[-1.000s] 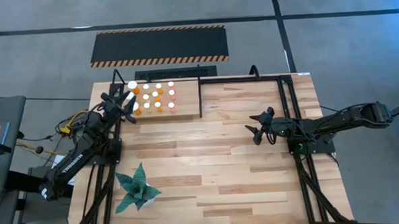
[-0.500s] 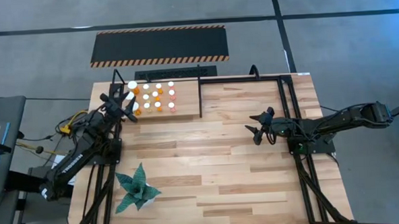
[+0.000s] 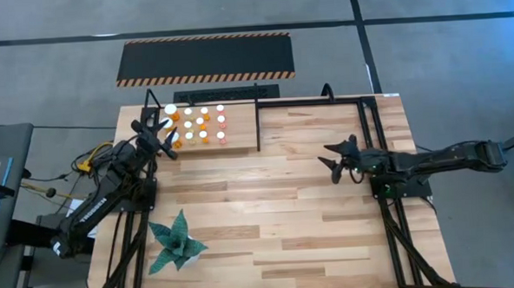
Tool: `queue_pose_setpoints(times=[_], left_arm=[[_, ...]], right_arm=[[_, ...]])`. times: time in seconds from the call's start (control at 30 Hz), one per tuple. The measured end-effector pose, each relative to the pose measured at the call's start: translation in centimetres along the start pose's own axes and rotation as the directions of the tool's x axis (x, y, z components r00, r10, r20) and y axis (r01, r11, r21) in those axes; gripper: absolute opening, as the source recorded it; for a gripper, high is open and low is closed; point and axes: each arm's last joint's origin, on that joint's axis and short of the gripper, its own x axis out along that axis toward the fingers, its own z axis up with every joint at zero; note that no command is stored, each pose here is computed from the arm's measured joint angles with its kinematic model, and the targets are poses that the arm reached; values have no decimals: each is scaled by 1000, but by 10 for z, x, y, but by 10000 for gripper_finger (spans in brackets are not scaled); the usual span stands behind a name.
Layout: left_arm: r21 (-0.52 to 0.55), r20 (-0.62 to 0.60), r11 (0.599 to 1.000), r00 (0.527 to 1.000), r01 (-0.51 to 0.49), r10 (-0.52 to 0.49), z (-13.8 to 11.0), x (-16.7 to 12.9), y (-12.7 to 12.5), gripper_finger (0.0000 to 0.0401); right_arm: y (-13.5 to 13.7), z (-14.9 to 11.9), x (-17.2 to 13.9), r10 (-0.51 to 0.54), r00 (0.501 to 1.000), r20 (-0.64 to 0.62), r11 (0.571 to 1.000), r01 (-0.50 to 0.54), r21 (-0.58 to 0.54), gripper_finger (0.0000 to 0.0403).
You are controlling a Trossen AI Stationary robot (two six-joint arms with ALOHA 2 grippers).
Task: Pick and place medicine bottles onto shelf by color
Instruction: Return to Home Position
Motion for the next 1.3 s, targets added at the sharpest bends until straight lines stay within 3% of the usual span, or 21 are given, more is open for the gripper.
queue_pose_setpoints(times=[0.17, 0.67, 0.83, 1.03, 1.3], left_arm=[[161, -8, 987, 1000, 1, 0, -1, 0, 0, 160], [135, 4, 991, 1000, -4, 3, 0, 0, 0, 160], [81, 5, 997, 1000, -4, 3, 0, 0, 0, 160], [57, 6, 998, 1000, -4, 3, 0, 0, 0, 160], [58, 6, 998, 1000, -3, 3, 0, 0, 0, 160]], right_arm=[[-2, 9, -10, 21, 995, 94, 999, -25, 45, 270], [-14, 33, -36, 16, 922, 386, 980, -92, 177, 270], [-24, 38, -39, -77, 893, 444, 974, -28, 225, 270], [-36, 36, -36, -207, 886, 416, 961, 105, 254, 270], [-57, 36, -36, -416, 820, 392, 898, 304, 318, 270]])
